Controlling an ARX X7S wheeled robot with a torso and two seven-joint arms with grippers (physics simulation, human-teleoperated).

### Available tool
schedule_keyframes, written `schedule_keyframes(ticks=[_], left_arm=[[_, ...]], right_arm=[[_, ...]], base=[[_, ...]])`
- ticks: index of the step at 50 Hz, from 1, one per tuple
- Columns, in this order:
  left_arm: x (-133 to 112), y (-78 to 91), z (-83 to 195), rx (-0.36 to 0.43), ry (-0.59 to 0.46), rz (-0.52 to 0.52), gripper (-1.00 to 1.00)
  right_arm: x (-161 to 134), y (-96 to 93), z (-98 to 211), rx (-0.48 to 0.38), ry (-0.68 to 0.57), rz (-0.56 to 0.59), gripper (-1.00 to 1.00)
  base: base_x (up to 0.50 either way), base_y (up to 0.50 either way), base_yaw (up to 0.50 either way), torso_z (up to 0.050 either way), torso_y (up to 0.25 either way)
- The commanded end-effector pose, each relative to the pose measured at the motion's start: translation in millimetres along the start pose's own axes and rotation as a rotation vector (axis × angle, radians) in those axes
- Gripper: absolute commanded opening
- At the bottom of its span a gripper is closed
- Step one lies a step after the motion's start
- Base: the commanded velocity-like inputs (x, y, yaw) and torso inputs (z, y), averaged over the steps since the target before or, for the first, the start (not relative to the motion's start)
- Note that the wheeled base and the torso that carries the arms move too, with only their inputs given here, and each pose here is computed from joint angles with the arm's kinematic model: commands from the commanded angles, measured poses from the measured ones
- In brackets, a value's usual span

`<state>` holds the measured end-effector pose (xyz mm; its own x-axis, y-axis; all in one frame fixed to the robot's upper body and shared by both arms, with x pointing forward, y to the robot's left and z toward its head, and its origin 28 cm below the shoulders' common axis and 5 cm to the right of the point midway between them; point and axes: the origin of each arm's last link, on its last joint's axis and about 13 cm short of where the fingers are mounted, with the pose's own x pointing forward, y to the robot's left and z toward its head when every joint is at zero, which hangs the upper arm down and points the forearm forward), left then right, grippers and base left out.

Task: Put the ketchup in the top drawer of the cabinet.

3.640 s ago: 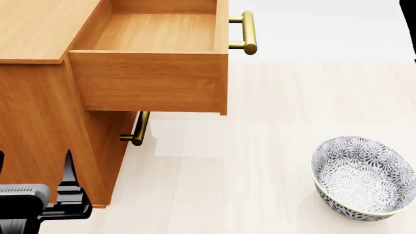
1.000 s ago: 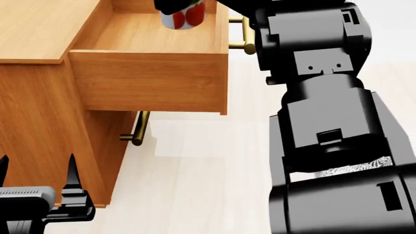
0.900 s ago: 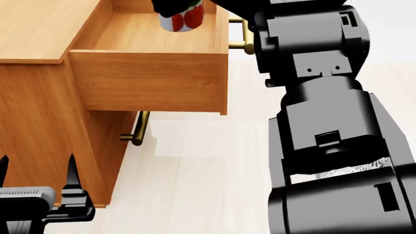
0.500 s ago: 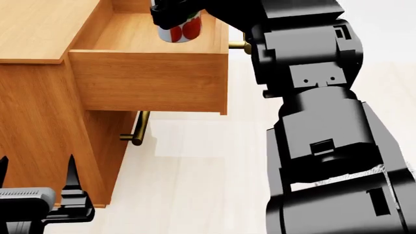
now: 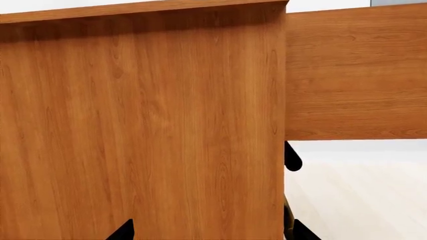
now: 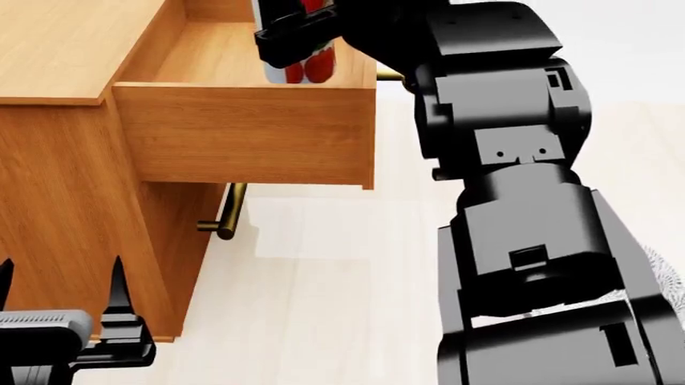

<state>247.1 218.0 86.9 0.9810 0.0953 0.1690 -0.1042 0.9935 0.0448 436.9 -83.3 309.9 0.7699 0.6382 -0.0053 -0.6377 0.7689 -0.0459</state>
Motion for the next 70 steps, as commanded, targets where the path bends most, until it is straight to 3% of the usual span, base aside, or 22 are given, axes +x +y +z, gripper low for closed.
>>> schedule_keyframes(ticks=[1, 34, 35, 49, 57, 70], left_arm=[[-0.4, -0.1, 0.4, 0.002, 0.000, 0.000, 1.00], [0.8, 1.0, -2.8, 0.005, 0.005, 0.002, 1.00], [0.6, 1.1, -2.5, 0.003, 0.005, 0.002, 1.00], [0.4, 0.5, -1.6, 0.006, 0.004, 0.000, 1.00], [1.1, 0.0, -1.2, 0.006, 0.003, -0.003, 1.00], [1.2, -0.4, 0.5, 0.006, -0.005, -0.009, 1.00]], right_arm=[[-0.1, -1.0, -2.6, -0.011, -0.002, 0.002, -1.00], [0.7, -0.9, -19.2, 0.011, 0.016, -0.005, -1.00], [0.6, -1.0, -18.2, 0.013, 0.014, -0.011, 1.00], [0.0, -2.4, -17.2, 0.009, -0.003, -0.026, 1.00], [0.8, -4.7, 7.7, 0.006, -0.239, -0.124, 1.00], [-6.7, -9.1, 40.8, 0.005, -0.335, -0.194, 1.00]], base=[[0.00, 0.00, 0.00, 0.000, 0.000], [0.00, 0.00, 0.00, 0.000, 0.000], [0.00, 0.00, 0.00, 0.000, 0.000], [0.00, 0.00, 0.00, 0.000, 0.000], [0.00, 0.00, 0.00, 0.000, 0.001], [0.00, 0.00, 0.00, 0.000, 0.000]])
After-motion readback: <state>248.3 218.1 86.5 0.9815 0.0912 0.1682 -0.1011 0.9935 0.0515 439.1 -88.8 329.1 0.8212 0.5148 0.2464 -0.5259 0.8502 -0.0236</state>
